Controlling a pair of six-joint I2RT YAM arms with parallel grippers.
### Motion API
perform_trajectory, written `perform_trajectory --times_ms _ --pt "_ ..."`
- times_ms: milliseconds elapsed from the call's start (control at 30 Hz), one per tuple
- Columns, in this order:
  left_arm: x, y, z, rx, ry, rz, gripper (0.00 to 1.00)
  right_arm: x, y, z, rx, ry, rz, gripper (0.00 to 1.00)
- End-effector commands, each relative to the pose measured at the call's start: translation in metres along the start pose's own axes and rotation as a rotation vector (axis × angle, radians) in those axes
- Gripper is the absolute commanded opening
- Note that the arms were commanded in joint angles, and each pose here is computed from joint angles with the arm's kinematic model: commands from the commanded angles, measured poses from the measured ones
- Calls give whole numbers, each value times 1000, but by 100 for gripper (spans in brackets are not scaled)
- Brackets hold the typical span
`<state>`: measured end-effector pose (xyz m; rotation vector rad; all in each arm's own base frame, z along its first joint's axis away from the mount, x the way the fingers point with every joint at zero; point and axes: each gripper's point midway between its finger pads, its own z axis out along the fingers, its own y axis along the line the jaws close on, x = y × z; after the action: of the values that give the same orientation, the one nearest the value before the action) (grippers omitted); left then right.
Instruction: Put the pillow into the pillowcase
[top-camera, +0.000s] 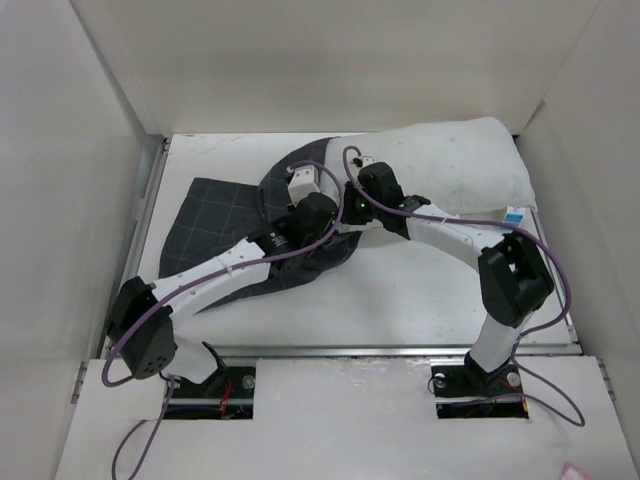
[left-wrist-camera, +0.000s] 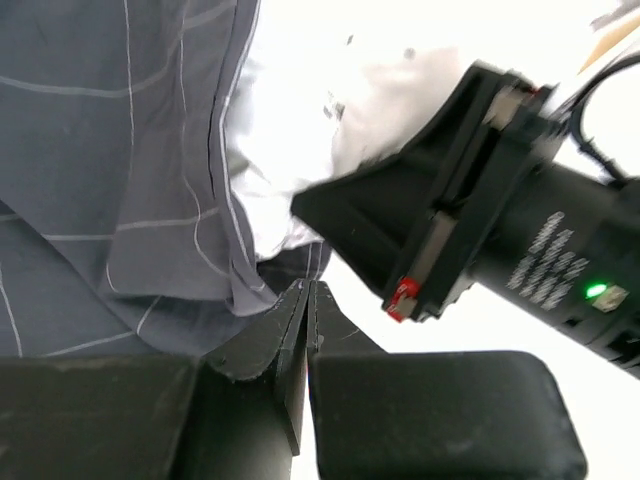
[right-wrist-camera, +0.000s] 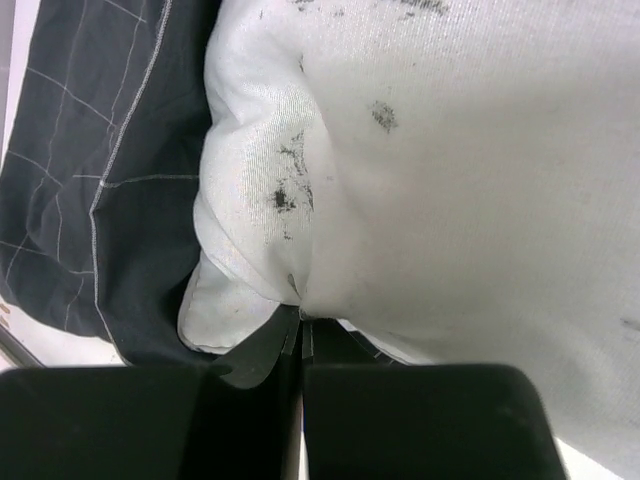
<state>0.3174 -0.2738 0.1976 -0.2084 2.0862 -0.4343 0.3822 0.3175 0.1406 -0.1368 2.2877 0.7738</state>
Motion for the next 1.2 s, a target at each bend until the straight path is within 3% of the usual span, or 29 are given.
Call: perform_trajectory --times_ms 0,100,133,200,233,367,500,633,667,767,900,1067,1133,1167 --pt "-29 -6 -10 -5 -64 4 0 -22 15 -4 -32 -89 -18 0" --pt "-21 -4 -14 14 -37 8 0 -20 12 -6 -21 -92 -26 0" --pt "-20 2 -12 -2 -23 -7 13 -20 12 -6 -21 -92 -26 0" --pt "-9 12 -5 -34 13 2 81 -21 16 -6 -37 -92 -28 0" --pt "-2 12 0 -43 38 15 83 -18 14 -3 -33 -85 -27 0" --pt "-7 20 15 -116 28 42 77 -15 11 -2 -27 -77 -35 0" --pt "-14 28 35 -163 28 30 62 -14 13 -4 -40 -78 -37 0" --pt "-14 39 50 -226 35 32 24 -10 10 -4 -36 -70 -36 0" --pt "-15 41 50 -236 24 21 0 -10 10 -4 -36 -70 -36 0" --pt "-17 51 50 -275 19 14 0 -7 12 -3 -55 -60 -37 0" --pt "-40 32 32 -188 -27 19 0 -12 25 -12 -109 -111 -51 0" --pt "-100 -37 -9 75 -135 41 0 -56 57 -34 -245 -322 -185 0" --pt "-130 -58 -19 128 -194 78 0 -53 74 -37 -280 -314 -291 0" --pt "-128 -61 -9 111 -174 110 0 -44 77 -36 -295 -286 -340 0"
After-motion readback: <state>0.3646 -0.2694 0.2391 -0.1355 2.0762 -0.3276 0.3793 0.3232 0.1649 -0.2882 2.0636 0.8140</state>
